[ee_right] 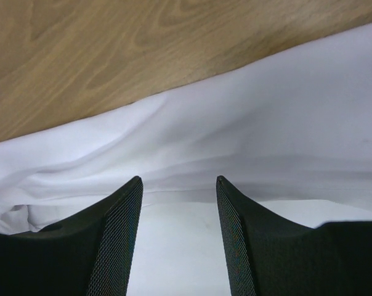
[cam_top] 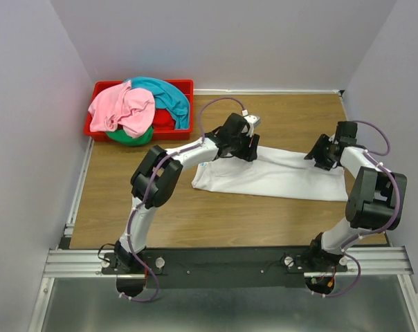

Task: Fold and stack the t-shirts
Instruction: Fold the tshirt

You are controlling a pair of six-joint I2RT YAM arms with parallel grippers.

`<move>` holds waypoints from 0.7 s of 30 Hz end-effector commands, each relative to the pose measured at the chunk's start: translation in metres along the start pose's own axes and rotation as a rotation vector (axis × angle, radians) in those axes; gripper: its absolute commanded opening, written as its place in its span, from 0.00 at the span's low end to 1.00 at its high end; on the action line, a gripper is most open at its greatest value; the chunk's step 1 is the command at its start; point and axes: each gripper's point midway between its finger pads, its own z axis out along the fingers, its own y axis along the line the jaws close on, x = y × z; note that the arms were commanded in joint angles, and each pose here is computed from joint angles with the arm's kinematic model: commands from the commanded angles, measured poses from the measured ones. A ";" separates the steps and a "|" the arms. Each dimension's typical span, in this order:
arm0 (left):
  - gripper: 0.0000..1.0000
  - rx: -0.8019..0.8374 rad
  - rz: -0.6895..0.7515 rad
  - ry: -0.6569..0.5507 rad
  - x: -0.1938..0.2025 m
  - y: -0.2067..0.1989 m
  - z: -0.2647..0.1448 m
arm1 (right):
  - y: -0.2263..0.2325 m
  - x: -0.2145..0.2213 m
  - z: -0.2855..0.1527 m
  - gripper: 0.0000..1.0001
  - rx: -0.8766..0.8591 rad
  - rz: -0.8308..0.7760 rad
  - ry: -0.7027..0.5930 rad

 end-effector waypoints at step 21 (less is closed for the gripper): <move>0.35 -0.101 0.053 0.183 0.085 0.022 -0.005 | -0.018 0.034 0.006 0.57 0.055 0.008 0.053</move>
